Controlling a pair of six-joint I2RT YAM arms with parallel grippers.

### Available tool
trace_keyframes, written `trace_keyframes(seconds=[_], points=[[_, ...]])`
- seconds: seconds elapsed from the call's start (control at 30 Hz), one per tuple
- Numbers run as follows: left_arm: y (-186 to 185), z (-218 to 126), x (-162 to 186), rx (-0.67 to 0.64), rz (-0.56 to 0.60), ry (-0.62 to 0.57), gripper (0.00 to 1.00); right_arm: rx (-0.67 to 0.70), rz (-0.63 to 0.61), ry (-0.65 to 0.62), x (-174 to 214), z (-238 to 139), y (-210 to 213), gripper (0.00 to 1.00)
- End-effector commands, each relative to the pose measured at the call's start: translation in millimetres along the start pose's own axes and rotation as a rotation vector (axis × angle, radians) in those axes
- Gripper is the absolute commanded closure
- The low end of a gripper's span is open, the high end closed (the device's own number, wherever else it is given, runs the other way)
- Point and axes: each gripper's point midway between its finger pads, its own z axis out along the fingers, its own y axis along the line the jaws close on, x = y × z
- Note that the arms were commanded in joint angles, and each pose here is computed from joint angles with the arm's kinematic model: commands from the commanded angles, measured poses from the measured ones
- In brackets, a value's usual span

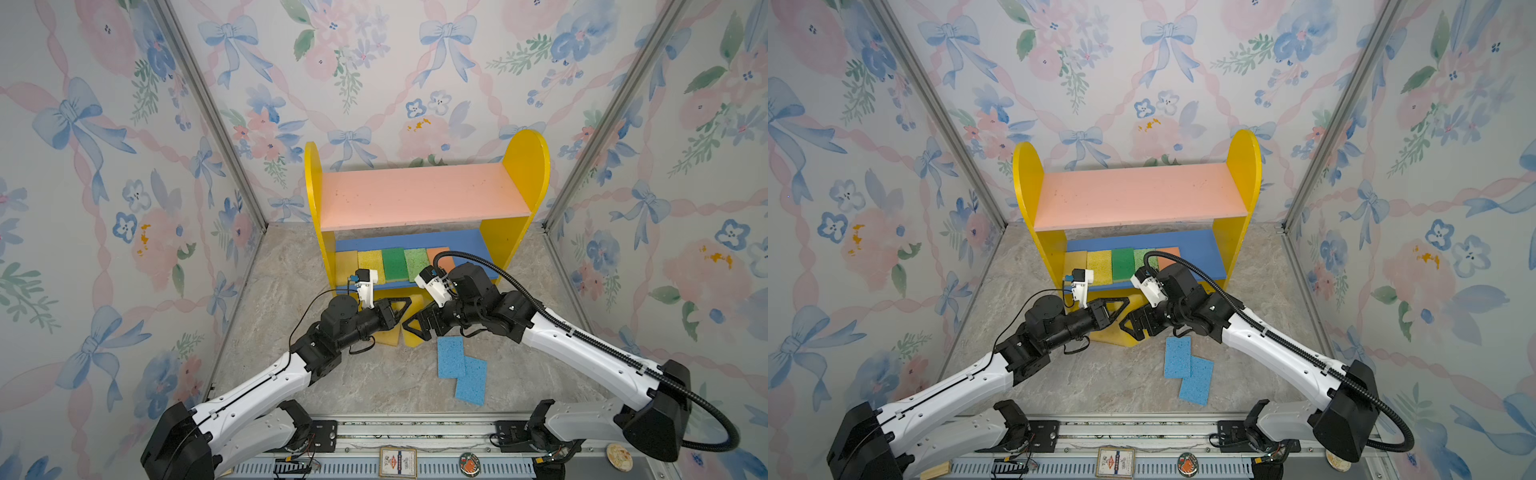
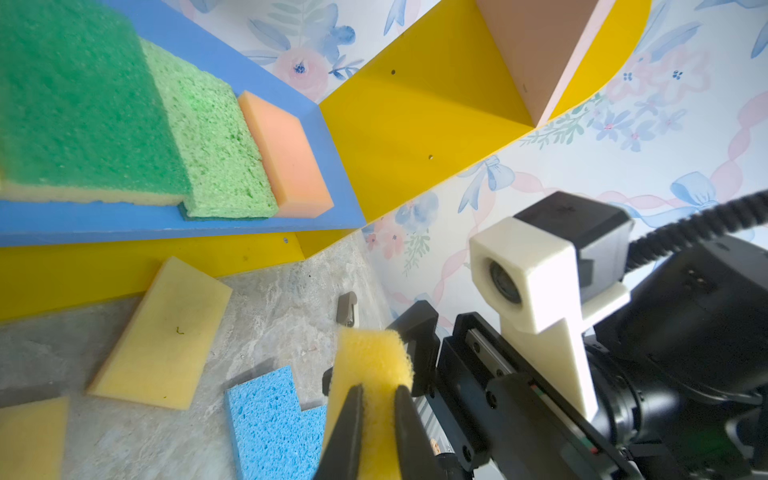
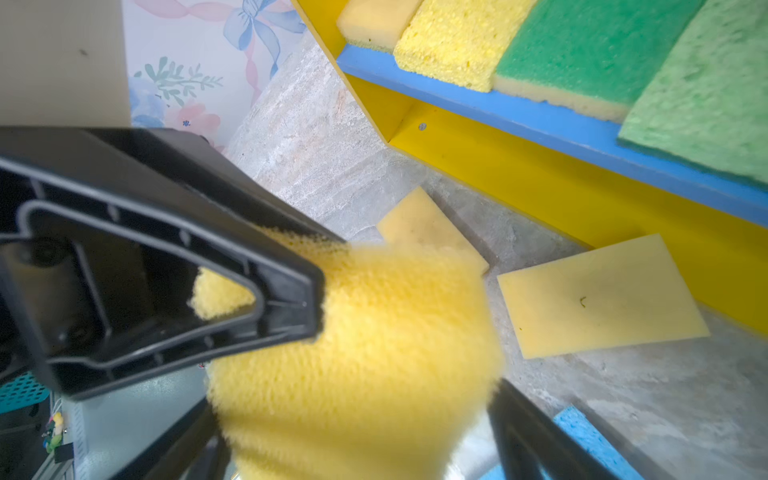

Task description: Place and organize the cleaning sponges onto the shelf

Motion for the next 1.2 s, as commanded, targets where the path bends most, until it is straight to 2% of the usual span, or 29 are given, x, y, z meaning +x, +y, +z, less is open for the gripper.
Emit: trace_keyframes(seconds=[0.0,0.13,0.27,0.43,0.53,0.73,1.0,1.17], points=[[-5,-10,-11,0.038,0.0,-0.04,0.86,0.031,-0.026,-0.074,-16,-37,7,0.03],[-15,-26,-32,0.082,-0.019,-0.095,0.86,-0.038,0.084,-0.147,-20,-56,6,0.03],[-33,-45,-55,0.173,-0.064,-0.142,0.85,-0.236,0.199,-0.22,-30,-67,23,0.03],[-61,-63,-78,0.285,-0.115,-0.166,0.85,-0.38,0.203,-0.241,-43,-77,56,0.0],[-76,-68,-86,0.336,-0.124,-0.161,0.84,-0.453,0.178,-0.233,-52,-78,80,0.03],[-90,-73,-89,0.373,-0.116,-0.154,0.84,-0.487,0.16,-0.191,-57,-68,101,0.08],[-90,-78,-87,0.382,-0.12,-0.159,0.84,-0.506,0.166,-0.244,-63,-78,104,0.22],[-88,-80,-86,0.379,-0.124,-0.169,0.84,-0.492,0.17,-0.248,-61,-82,102,0.41]])
